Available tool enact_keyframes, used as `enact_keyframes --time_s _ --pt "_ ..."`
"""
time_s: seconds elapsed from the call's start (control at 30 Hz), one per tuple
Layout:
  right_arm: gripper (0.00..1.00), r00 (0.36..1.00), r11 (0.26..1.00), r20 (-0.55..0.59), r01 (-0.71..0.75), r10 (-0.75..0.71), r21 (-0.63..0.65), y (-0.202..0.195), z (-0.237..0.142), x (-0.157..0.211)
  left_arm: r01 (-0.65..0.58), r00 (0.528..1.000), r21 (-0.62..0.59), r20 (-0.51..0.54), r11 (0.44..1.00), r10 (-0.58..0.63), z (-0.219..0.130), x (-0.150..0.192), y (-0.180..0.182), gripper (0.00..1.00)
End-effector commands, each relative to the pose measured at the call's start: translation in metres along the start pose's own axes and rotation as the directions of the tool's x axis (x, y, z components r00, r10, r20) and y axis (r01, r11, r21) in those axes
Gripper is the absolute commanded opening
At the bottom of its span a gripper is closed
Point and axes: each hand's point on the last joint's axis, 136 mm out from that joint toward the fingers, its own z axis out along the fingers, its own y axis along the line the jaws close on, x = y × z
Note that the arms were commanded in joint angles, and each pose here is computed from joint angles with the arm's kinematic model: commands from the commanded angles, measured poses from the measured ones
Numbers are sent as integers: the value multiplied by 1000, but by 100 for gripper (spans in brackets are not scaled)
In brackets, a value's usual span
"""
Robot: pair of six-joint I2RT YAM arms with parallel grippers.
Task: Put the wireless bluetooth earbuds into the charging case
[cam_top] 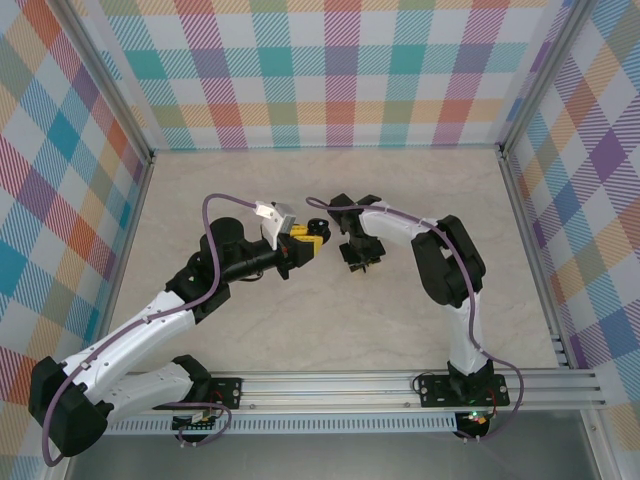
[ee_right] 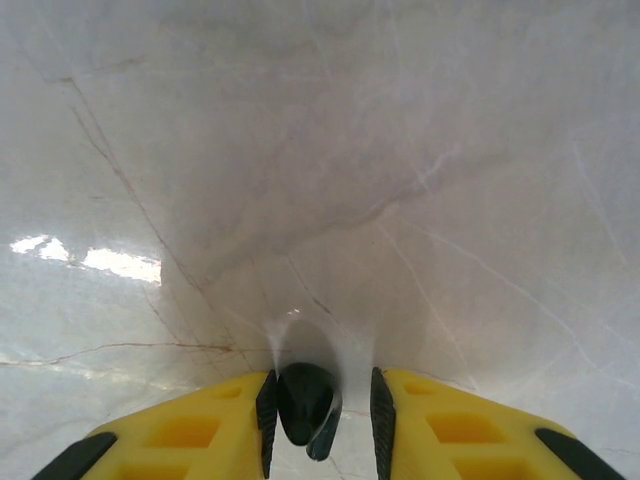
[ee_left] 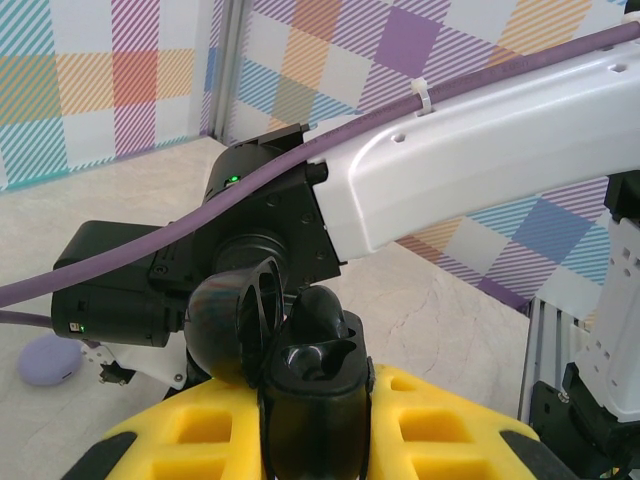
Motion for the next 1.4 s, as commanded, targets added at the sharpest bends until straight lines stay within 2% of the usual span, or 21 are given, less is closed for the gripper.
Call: enact_keyframes --time_s 0.0,0.53,1.37 --pt "34 998 997 18 -61 62 -55 11 -2 -11 -5 1000 17 17 1000 5 -3 -3 -7 7" --pt "34 984 979 -17 -178 177 -102 5 -5 -16 -6 1000 21 22 1000 6 -3 -4 -7 6" --pt "31 983 982 -87 -167 160 -86 4 2 0 -5 1000 21 23 1000 4 -4 -4 -8 6"
